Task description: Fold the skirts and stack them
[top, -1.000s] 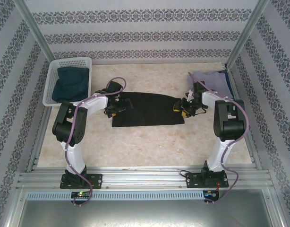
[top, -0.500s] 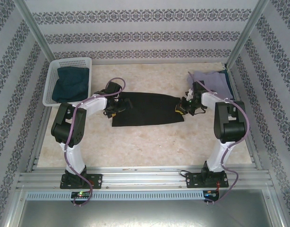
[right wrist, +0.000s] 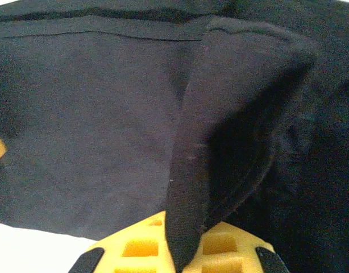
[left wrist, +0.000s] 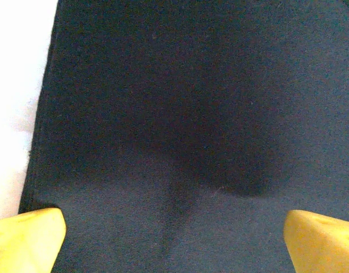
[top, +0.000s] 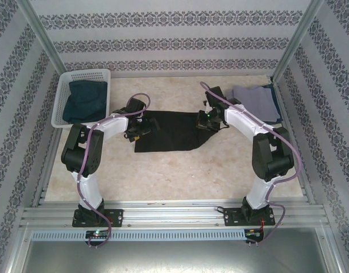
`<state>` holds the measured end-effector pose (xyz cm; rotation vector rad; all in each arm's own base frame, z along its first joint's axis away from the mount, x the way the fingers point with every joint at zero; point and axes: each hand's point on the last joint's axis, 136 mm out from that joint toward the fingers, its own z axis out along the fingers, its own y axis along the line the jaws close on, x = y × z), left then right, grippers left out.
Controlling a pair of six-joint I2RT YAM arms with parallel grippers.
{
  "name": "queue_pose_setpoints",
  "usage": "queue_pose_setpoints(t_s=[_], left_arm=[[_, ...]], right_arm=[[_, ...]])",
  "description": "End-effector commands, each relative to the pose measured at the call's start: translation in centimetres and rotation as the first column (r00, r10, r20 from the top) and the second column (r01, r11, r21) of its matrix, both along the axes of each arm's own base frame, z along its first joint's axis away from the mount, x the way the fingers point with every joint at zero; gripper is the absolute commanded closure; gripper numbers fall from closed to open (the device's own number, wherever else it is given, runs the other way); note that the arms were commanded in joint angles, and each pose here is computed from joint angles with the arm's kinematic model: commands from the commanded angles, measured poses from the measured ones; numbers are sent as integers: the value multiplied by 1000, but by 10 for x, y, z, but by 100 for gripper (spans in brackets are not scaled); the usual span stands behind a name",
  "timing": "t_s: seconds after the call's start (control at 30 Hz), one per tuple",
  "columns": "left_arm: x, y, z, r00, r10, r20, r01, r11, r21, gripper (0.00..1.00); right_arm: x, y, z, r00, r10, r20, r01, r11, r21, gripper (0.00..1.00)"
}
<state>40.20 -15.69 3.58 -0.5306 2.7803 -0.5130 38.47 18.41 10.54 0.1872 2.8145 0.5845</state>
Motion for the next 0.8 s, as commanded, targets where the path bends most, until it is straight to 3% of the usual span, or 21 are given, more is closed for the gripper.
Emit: queue_pose_setpoints(t_s=[0.0,0.13,0.2,0.3,0.37,0.5,0.6,0.77], left_arm=[[-33,10,-41,987,8,-163,-5,1000,21,0],[-33,10,-40,987,9,-161,-6,1000,19,0],[-33,10,-39,987,8,-161,-5,1000,16,0],[-33,9,-38,987,1,-164,2,1000,17,0],[-33,10,-37,987,1,-161,2,1000,21,0],[-34,11,-40,986,4,-170,0,1000,25,0],[-34,14,-42,984,3,-179,3,999,34,0],[-43,29,-47,977,5,-213,10,998,70,0]], right_arm=[[2,10,-2,1000,-16,-27,16,1000,-22,100],[6,-10,-6,997,-81,-18,80,997,-21,99],[4,-30,-11,993,-117,-28,116,993,-29,91],[-4,-80,-17,979,-202,-31,197,973,-122,62],[-10,-109,-18,963,-270,-23,266,957,-116,42],[-10,-111,-26,966,-252,-61,259,941,219,20],[-13,-100,-40,978,-183,-99,206,924,321,17],[-7,-103,-59,975,-193,-111,219,926,307,18]])
